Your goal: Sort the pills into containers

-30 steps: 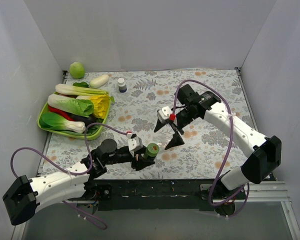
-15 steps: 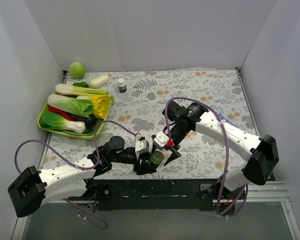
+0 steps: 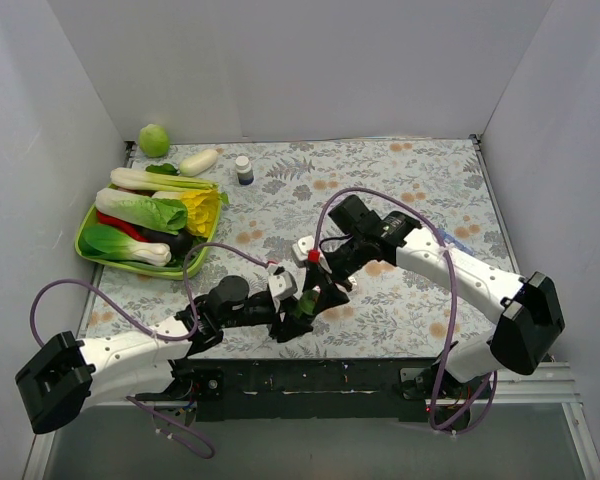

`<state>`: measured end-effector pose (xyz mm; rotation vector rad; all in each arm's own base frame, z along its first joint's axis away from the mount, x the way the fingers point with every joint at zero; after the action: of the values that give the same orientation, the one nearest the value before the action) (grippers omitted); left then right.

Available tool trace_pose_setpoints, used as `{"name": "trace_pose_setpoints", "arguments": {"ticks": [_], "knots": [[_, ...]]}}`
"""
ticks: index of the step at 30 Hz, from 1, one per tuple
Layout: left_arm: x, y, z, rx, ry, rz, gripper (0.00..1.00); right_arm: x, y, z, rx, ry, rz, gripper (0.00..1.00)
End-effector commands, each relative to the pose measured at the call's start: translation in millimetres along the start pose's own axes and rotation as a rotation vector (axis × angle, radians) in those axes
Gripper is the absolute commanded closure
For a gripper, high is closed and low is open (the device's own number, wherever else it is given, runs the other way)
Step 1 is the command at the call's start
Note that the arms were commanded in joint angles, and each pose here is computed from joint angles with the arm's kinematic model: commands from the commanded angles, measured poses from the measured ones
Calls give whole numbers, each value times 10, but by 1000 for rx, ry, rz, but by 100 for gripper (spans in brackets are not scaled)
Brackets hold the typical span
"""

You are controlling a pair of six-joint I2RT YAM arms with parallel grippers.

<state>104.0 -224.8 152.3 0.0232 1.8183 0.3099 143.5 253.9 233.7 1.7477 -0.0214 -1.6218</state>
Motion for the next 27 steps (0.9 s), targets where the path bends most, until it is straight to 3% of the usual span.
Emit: {"name": "trace_pose_setpoints", "arguments": {"ticks": [1,2,5,8,9,12,15,22,27], "knots": [[-683,62,315,-369,-32,-383,100,299,-25,-175,167,-469,-77,85],[-688,50,356,-401,-30,-394,100,317,6,-247,219,-575,-111,86],[-736,7,454,-470,-27,-420,100,426,89,-326,236,-695,-160,89],[-734,-45,439,-431,-44,-407,100,333,123,-309,195,-643,-196,60],[-710,-54,432,-418,-47,-396,100,307,158,-290,179,-580,-192,39],[-613,-53,339,-324,-71,-353,100,147,344,-295,140,-450,-252,16],[-507,-23,240,-238,-77,-322,100,-37,598,-253,157,-341,-293,9],[-406,88,26,-78,-92,-261,100,-233,797,-40,135,100,-252,7],[-446,128,-57,-21,-97,-260,100,-277,775,59,111,258,-197,7]]}}
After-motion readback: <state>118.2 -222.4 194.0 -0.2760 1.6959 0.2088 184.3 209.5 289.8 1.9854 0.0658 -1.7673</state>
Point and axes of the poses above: each gripper's point midway between its finger pads, its own y axis back along the fingers, its own z axis along the line the jaws close on, x = y × z, the point moved 8 cm from there along y, back along the fingers
